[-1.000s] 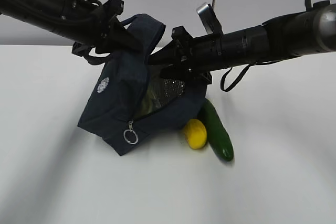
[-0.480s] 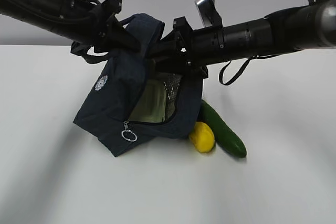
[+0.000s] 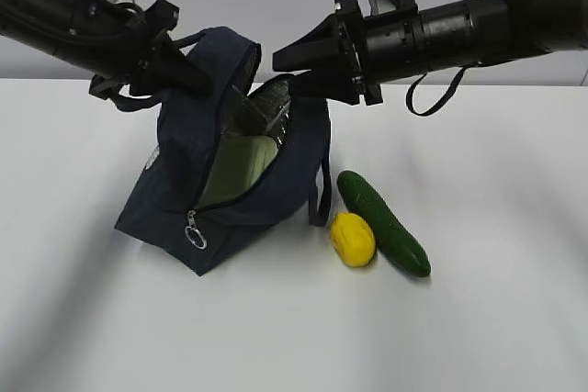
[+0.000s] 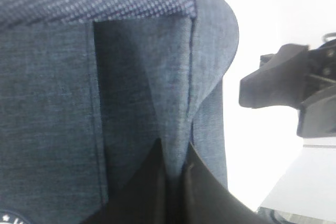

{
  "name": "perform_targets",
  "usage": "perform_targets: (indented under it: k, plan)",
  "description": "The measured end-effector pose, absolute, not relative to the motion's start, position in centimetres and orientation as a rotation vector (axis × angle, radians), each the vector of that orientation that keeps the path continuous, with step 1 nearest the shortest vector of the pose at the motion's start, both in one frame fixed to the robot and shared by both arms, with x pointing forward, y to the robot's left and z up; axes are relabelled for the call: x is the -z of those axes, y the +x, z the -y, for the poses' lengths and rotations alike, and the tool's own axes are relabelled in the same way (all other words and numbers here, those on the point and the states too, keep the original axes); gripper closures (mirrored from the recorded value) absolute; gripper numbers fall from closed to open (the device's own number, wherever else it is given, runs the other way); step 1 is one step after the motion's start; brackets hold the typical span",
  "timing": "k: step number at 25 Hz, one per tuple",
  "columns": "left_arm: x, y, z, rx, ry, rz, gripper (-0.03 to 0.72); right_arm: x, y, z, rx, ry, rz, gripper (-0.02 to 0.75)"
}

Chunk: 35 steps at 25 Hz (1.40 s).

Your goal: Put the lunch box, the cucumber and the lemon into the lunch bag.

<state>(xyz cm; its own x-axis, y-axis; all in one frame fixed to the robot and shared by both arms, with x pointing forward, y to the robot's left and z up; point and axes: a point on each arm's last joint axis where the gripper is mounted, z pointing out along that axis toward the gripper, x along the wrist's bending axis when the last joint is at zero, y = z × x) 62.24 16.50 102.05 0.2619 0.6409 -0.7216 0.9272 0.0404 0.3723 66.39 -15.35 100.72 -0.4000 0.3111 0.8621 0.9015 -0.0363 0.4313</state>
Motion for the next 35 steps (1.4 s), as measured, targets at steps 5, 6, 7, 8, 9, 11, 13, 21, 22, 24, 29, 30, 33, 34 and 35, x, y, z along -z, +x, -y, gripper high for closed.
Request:
perform_targets:
  k: [5, 6, 7, 8, 9, 11, 13, 21, 22, 24, 29, 30, 33, 34, 35]
  plan:
    - [-101.8, 62.2, -17.0, 0.397, 1.729, -1.474, 0.701, -100.6, 66.3, 15.6, 1.425, -1.271, 1.779, 0.345]
    - [-101.7, 62.2, -17.1, 0.39, 1.742, -1.48, 0.701, -100.4, 66.2, 15.6, 1.406, -1.269, 1.806, 0.345]
    - [-101.6, 62.2, -17.2, 0.385, 1.756, -1.483, 0.7, -100.3, 66.2, 15.7, 1.383, -1.264, 1.84, 0.345]
    - [-101.5, 62.1, -17.3, 0.381, 1.766, -1.488, 0.699, -100.1, 66.1, 15.8, 1.343, -1.268, 1.883, 0.345]
    - [-101.4, 62.1, -17.3, 0.377, 1.778, -1.491, 0.699, -100.0, 66.0, 15.9, 1.303, -1.273, 1.928, 0.345]
    - [-101.3, 62.1, -17.4, 0.369, 1.798, -1.494, 0.697, -100.1, 66.1, 16.2, 1.231, -1.288, 1.99, 0.345]
    - [-101.3, 62.0, -17.4, 0.372, 1.804, -1.496, 0.697, -100.3, 66.2, 16.4, 1.173, -1.302, 2.054, 0.346]
    - [-101.0, 61.9, -17.7, 0.359, 1.841, -1.506, 0.696, -102.6, 66.3, 18.1, 0.928, -1.482, 2.257, 0.346]
    - [-101.0, 61.9, -17.8, 0.357, 1.842, -1.51, 0.696, -102.7, 66.2, 18.4, 0.884, -1.514, 2.275, 0.346]
    - [-101.0, 61.9, -17.9, 0.357, 1.846, -1.518, 0.697, -102.7, 66.0, 18.8, 0.806, -1.568, 2.31, 0.346]
    - [-100.8, 62.0, -19.1, 0.354, 1.846, -1.57, 0.696, -102.5, 65.2, 18.1, 0.602, -1.633, 2.441, 0.346]
    - [-100.7, 62.0, -19.4, 0.356, 1.852, -1.578, 0.697, -102.4, 65.0, 17.6, 0.577, -1.624, 2.466, 0.346]
    - [-100.7, 62.0, -20.2, 0.363, 1.859, -1.596, 0.696, -102.3, 64.5, 16.3, 0.526, -1.594, 2.518, 0.346]
    - [-100.6, 62.0, -20.3, 0.368, 1.865, -1.597, 0.696, -102.3, 64.5, 16.1, 0.513, -1.59, 2.532, 0.346]
    - [-100.6, 62.0, -20.5, 0.374, 1.867, -1.599, 0.696, -102.2, 64.4, 15.9, 0.502, -1.593, 2.537, 0.346]
